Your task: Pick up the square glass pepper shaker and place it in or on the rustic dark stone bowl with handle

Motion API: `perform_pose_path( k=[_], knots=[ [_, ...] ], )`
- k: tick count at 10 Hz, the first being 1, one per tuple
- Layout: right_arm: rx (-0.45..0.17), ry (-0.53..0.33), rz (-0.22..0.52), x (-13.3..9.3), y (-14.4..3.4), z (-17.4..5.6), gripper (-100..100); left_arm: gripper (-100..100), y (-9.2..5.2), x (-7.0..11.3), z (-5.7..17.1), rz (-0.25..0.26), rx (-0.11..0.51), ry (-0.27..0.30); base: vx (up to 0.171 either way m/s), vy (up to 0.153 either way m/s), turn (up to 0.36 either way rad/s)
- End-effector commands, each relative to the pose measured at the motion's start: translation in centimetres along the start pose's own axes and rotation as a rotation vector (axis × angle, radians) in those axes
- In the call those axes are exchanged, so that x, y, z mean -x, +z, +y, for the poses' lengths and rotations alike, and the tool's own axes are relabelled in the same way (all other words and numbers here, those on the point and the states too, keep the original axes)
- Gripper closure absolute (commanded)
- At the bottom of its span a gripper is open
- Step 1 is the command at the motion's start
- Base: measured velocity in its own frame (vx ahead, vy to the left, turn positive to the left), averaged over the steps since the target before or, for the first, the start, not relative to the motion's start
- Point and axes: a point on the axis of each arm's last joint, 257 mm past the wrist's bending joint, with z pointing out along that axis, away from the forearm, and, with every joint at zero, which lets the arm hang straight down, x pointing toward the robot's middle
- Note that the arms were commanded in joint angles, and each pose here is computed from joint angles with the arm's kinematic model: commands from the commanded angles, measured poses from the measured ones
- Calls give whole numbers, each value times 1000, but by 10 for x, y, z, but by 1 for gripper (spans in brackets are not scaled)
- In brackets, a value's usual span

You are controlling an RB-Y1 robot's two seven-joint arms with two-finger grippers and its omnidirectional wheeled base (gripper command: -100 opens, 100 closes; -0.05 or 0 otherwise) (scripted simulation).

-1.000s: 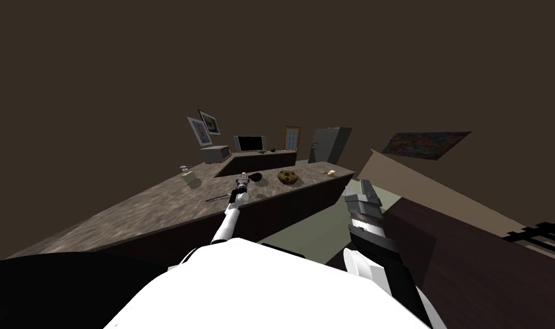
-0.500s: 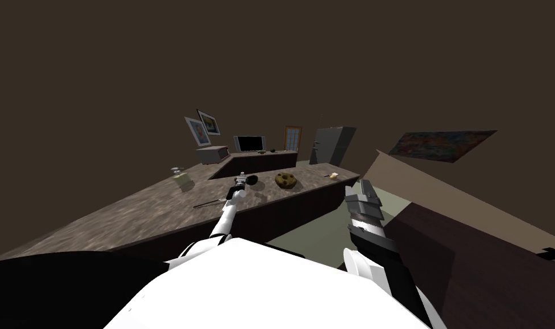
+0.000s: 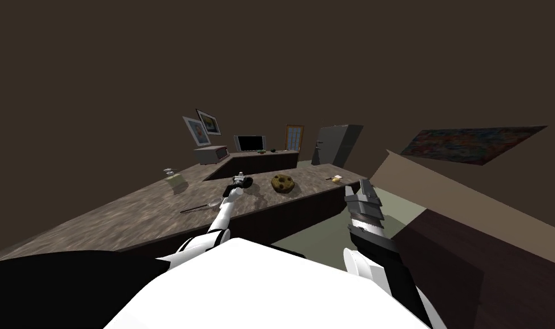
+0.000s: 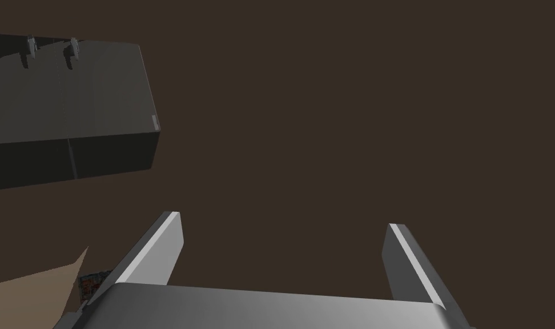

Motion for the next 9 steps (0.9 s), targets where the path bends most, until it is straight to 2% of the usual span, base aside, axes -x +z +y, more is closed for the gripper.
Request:
perform_pose_path(
  k=[1, 5, 6, 7, 9],
  knots=[
    [0, 0, 0, 0, 0, 0, 0, -100, 0, 0, 0, 0, 0, 0, 5, -9, -1],
    [0, 0, 0, 0, 0, 0, 0, -100, 0, 0, 0, 0, 0, 0, 0, 0, 0],
    [0, 0, 0, 0, 0, 0, 0, 0, 0, 0, 0, 0, 0, 0, 0, 0, 0],
    [0, 0, 0, 0, 0, 0, 0, -100, 8, -10, -5, 5, 11, 0, 6, -35, 74],
    [0, 0, 0, 0, 0, 0, 0, -100, 16, -20, -9, 9, 21, 0, 0, -71, 72]
  ],
)
